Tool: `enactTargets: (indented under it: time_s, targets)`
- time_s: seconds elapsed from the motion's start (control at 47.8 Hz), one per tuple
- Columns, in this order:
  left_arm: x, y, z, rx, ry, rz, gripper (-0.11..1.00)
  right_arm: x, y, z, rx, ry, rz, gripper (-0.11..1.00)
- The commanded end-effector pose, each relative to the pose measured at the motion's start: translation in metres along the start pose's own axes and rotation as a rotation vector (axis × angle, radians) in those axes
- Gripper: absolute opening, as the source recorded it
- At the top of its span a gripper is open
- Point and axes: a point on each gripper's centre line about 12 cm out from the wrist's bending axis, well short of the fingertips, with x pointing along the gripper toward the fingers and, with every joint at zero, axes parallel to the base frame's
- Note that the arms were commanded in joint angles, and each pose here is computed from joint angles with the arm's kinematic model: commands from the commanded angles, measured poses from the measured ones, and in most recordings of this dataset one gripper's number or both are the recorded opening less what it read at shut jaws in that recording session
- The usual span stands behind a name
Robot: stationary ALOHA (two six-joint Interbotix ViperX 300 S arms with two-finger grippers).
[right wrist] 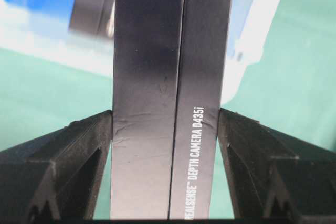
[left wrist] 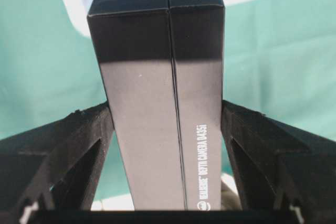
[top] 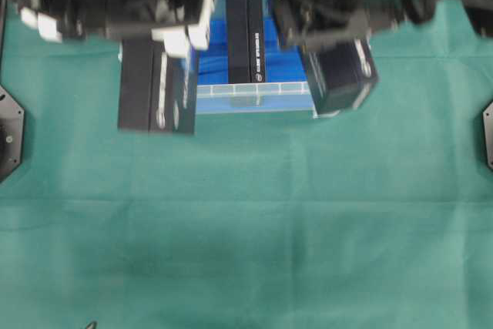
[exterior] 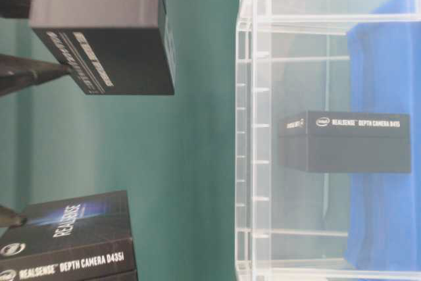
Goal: Take the box out of the case with both arms.
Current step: 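Carry both boxes toward the front of the bin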
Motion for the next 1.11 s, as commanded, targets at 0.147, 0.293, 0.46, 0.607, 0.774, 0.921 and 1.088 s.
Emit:
enactTargets:
  time_s: [0.147, 0.293, 0.46, 0.607, 0.774, 0.921, 1.088]
  targets:
    - [-0.010, -0.007, -0.060, 0.007, 0.033, -0.035, 0.64, -0.035, 0.003, -0.051, -0.009, 0.011, 0.094, 0.67]
    - [-0.013, -0.009, -0.091, -0.014, 0.053, -0.039, 0.64, -0.042, 0.006, -0.083, 0.007, 0.024, 0.113, 0.67]
    - [-0.013, -0.008, -0.117, -0.016, 0.069, -0.037, 0.64, -0.049, 0.005, -0.109, 0.025, 0.043, 0.128, 0.67]
    - [-0.013, -0.007, -0.125, -0.003, 0.068, -0.035, 0.64, -0.047, 0.007, -0.119, 0.037, 0.048, 0.120, 0.67]
    - [-0.013, -0.007, -0.127, 0.003, 0.069, -0.034, 0.64, -0.046, 0.009, -0.125, 0.053, 0.051, 0.120, 0.67]
    - [-0.012, -0.006, -0.129, 0.011, 0.069, -0.029, 0.64, -0.044, 0.011, -0.126, 0.060, 0.050, 0.114, 0.67]
    - [-0.012, -0.005, -0.128, 0.014, 0.067, -0.028, 0.64, -0.043, 0.012, -0.126, 0.063, 0.051, 0.115, 0.67]
